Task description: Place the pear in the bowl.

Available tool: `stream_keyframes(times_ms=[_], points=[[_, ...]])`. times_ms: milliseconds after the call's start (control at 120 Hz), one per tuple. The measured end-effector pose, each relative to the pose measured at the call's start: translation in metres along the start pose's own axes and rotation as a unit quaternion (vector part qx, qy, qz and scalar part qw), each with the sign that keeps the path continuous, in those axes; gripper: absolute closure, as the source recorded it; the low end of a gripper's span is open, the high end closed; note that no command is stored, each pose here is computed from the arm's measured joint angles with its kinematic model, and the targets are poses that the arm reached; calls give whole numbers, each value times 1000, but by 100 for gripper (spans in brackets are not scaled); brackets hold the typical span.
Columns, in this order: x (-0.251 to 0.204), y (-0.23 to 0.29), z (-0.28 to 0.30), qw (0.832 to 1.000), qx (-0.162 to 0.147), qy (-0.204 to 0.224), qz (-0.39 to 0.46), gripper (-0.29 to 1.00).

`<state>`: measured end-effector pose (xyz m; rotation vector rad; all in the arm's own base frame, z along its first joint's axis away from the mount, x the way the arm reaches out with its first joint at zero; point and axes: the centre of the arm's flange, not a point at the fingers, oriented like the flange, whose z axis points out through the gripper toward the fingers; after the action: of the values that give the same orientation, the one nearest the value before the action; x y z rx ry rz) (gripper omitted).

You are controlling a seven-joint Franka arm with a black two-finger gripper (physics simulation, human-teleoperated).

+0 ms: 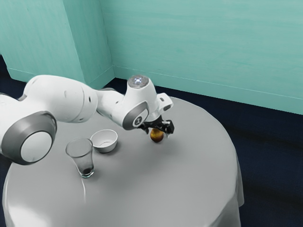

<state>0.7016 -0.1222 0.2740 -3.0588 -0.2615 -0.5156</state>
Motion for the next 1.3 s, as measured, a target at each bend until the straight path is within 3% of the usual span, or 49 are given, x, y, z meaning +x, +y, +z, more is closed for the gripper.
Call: stream_keyframes(times_ms=[375, 767, 1300], points=[[-3, -16, 35, 1000, 2, 15, -24, 2], [1, -17, 35, 999, -4, 34, -27, 23], [2, -19, 33, 999, -3, 40, -25, 35]])
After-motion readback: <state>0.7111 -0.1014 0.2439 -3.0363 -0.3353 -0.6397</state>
